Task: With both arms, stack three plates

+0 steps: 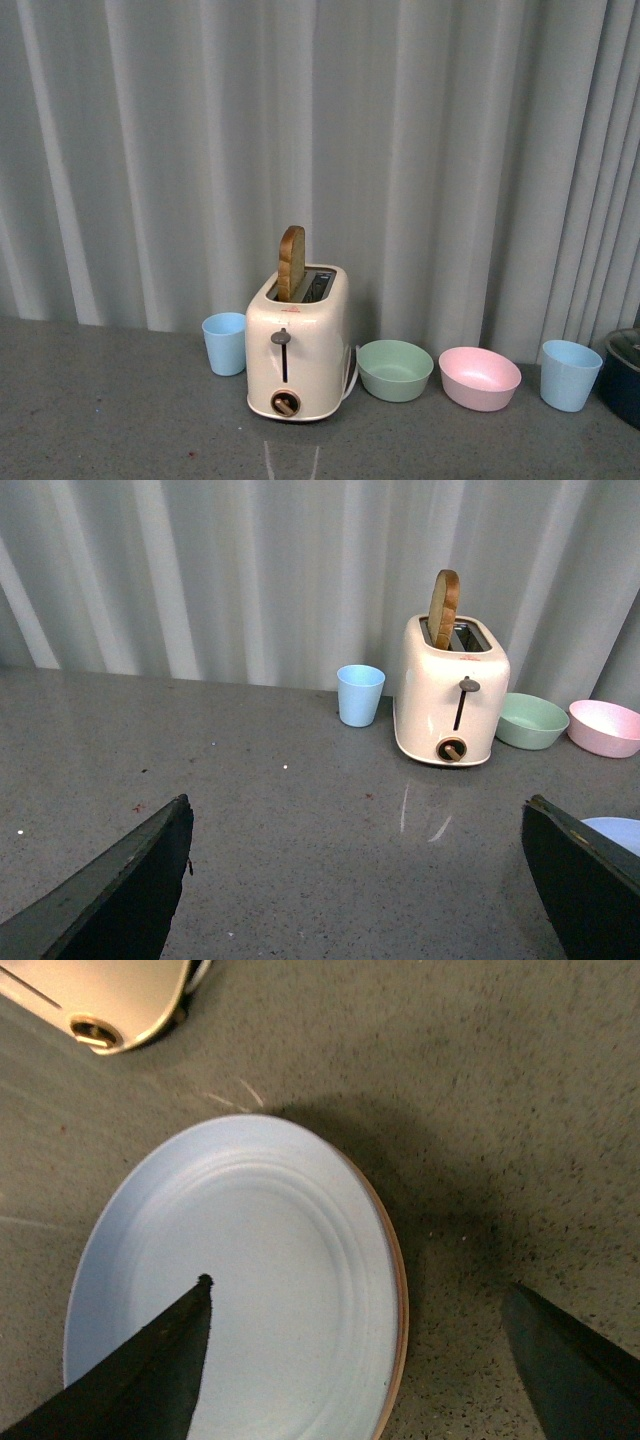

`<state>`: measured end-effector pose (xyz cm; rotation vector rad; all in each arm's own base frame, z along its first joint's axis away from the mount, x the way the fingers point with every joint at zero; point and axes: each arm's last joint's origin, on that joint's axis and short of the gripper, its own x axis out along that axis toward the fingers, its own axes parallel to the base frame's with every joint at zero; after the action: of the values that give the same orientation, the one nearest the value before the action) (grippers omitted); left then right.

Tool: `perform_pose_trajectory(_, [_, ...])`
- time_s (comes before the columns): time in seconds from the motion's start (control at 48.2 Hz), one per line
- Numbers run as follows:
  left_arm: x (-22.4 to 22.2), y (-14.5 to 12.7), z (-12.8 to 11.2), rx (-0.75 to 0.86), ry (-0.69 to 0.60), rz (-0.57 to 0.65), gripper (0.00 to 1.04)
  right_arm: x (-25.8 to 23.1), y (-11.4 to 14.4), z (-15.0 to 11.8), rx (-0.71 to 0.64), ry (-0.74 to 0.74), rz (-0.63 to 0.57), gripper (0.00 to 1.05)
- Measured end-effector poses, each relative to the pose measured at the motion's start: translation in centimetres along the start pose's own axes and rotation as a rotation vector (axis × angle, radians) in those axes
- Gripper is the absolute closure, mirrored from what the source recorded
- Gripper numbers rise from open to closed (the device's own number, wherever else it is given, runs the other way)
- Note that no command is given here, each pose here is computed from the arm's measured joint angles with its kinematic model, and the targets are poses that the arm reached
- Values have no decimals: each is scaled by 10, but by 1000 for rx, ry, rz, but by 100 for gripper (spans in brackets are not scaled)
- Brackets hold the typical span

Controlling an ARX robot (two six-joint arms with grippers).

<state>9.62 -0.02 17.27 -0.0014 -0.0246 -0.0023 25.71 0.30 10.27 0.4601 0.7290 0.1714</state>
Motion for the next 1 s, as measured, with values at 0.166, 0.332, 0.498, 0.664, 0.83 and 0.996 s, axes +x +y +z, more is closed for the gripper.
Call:
perform_pose_trajectory(0.166, [0, 0, 0, 0, 0, 0, 7, -38, 7, 22, -31, -134, -40, 8])
perform_pose_trajectory(0.332, [0, 0, 0, 0, 0, 0, 7, -76, 19, 35, -96, -258, -82, 7])
perform_pose_trajectory(0.498, [0, 0, 0, 0, 0, 0, 7, -113, 38, 39, -177, -373, -100, 7])
perform_pose_trajectory(0.664, [0, 0, 0, 0, 0, 0, 7, -140, 55, 28, -351, -640, -144, 22])
perform_pose_trajectory(0.83, [0, 0, 0, 0, 0, 0, 7, -158, 51, 1, -438, -726, -164, 54])
perform_pose_trajectory(0.996, [0, 0, 0, 0, 0, 0, 7, -155, 43, -16, -451, -724, -173, 86])
